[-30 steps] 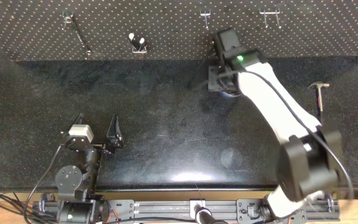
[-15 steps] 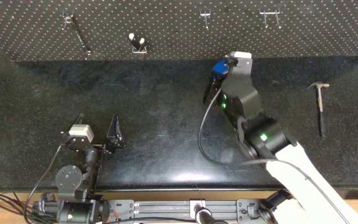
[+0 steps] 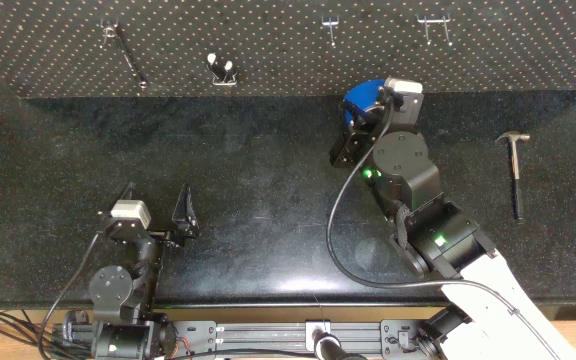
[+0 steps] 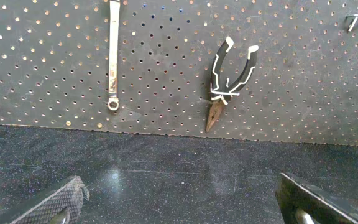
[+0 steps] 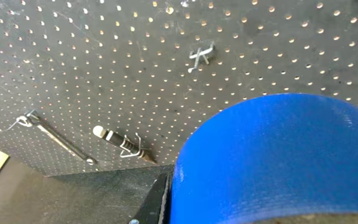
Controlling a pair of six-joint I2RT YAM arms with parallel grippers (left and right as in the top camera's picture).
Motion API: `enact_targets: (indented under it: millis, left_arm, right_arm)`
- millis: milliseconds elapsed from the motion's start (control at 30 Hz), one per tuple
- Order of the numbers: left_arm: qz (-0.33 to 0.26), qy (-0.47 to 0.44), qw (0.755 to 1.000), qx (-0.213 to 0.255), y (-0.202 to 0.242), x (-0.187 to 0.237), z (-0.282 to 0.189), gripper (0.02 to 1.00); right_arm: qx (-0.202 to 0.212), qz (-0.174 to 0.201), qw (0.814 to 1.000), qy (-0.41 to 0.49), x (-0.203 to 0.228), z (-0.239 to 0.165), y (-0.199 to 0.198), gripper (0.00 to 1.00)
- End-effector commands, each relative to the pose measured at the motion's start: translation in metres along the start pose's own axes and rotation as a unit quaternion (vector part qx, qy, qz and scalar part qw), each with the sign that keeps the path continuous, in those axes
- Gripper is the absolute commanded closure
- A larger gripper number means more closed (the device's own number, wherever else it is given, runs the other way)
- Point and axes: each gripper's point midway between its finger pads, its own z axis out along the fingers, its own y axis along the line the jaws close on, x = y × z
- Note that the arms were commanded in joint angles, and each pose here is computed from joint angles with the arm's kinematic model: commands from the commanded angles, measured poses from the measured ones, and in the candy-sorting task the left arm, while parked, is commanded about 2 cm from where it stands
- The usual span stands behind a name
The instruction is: Place Tools Onto Pegboard
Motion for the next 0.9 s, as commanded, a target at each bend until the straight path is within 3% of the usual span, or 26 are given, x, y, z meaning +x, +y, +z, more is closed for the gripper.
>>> enact_targets:
  millis: [33, 200, 367, 467, 633, 900]
  left_arm:
    - [-0.001, -0.001, 1.000, 0.007, -0.002, 0.000, -0.001, 0.023]
    - [-0.001, -0.001, 1.000, 0.007, -0.002, 0.000, -0.001, 0.023]
    - [-0.001, -0.001, 1.000, 0.007, -0.002, 0.000, -0.001, 0.023]
    - [-0.001, -0.001, 1.000, 0.007, -0.002, 0.000, -0.001, 0.023]
    - [-0.001, -0.001, 1.000, 0.007, -0.002, 0.000, -0.001, 0.025]
    - [-0.001, -0.001, 1.000, 0.007, -0.002, 0.000, -0.001, 0.023]
  right_arm:
    - [-0.024, 0.005, 1.000, 0.002, 0.000, -0.005, 0.010, 0.923]
    - [-0.034, 0.047, 0.998, -0.007, -0.006, -0.005, 0.014, 0.923]
    - [-0.046, 0.149, 0.988, -0.021, -0.014, -0.004, 0.019, 0.925]
    - [-0.048, 0.182, 0.982, -0.022, -0.014, 0.003, 0.020, 0.923]
    - [-0.091, 0.193, 0.977, -0.013, -0.018, 0.033, 0.046, 0.923]
    - [-0.092, 0.192, 0.977, -0.003, -0.025, 0.067, 0.063, 0.925]
